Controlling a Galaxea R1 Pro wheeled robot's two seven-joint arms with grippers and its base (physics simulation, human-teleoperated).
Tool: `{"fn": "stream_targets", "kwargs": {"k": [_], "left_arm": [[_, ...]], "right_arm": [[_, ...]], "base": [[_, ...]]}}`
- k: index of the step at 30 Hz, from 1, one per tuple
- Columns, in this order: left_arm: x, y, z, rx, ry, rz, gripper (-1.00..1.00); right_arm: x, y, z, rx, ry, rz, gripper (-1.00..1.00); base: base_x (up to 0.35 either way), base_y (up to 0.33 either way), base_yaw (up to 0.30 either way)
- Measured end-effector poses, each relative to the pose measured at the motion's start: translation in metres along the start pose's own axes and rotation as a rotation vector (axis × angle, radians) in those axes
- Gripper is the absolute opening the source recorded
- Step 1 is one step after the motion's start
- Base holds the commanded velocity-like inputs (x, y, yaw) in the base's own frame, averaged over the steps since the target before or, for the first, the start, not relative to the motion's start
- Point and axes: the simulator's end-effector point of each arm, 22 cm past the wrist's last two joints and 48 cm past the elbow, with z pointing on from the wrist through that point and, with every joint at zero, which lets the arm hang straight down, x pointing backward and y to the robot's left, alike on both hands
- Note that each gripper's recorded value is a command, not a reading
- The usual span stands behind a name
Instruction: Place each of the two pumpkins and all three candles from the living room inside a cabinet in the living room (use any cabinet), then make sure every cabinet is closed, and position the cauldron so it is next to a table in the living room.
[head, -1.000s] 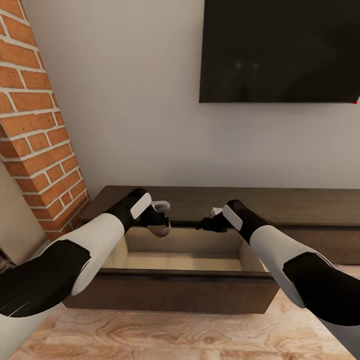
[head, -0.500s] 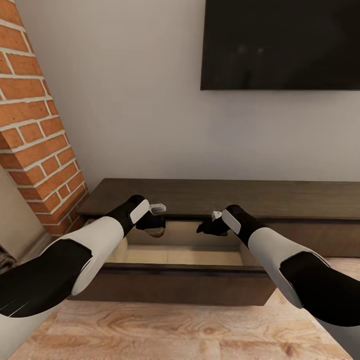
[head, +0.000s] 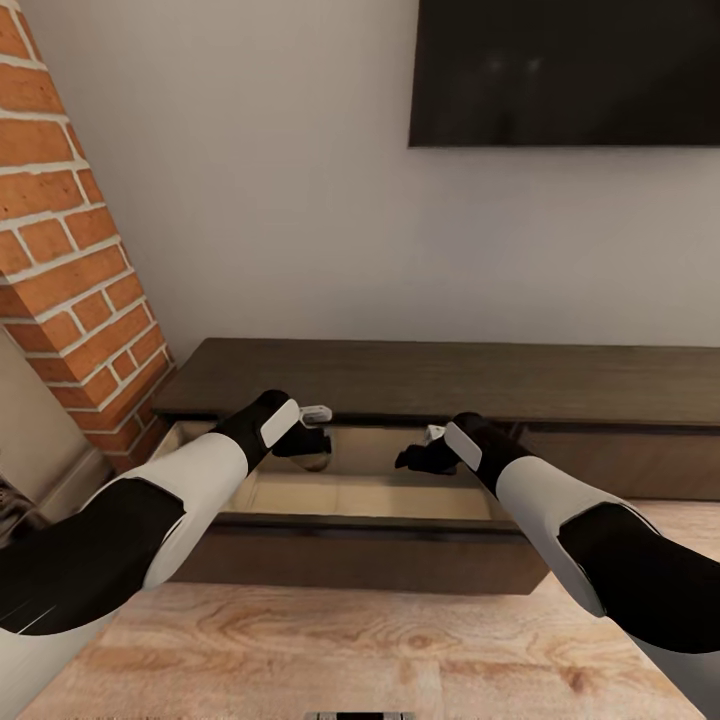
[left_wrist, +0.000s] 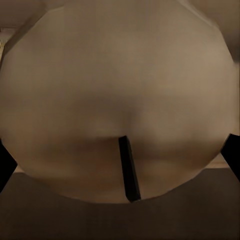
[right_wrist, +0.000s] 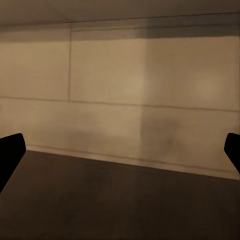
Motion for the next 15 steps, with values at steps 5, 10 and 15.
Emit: {"fn": "stream_targets", "kwargs": {"k": [5,10,15], "left_arm": [[0.0026,-0.0004,0.0046,0.001,0.009,0.0,-1.0],[0.0056,0.0005,0.0091,0.0,0.018,0.0,-1.0],[0.0069,0.0005,0.0107,0.0,0.023,0.0,-1.0]], "right_arm": [[0.0033,-0.0021,0.0047,0.002,0.009,0.003,1.0],[0.0058,-0.0033,0.0089,0.002,0.017,0.006,1.0],[0.0067,-0.0039,0.0104,0.002,0.019,0.006,1.0]], "base": [[0.0,0.0,0.061],[0.063,0.0,0.053],[0.104,0.0,0.012]]}}
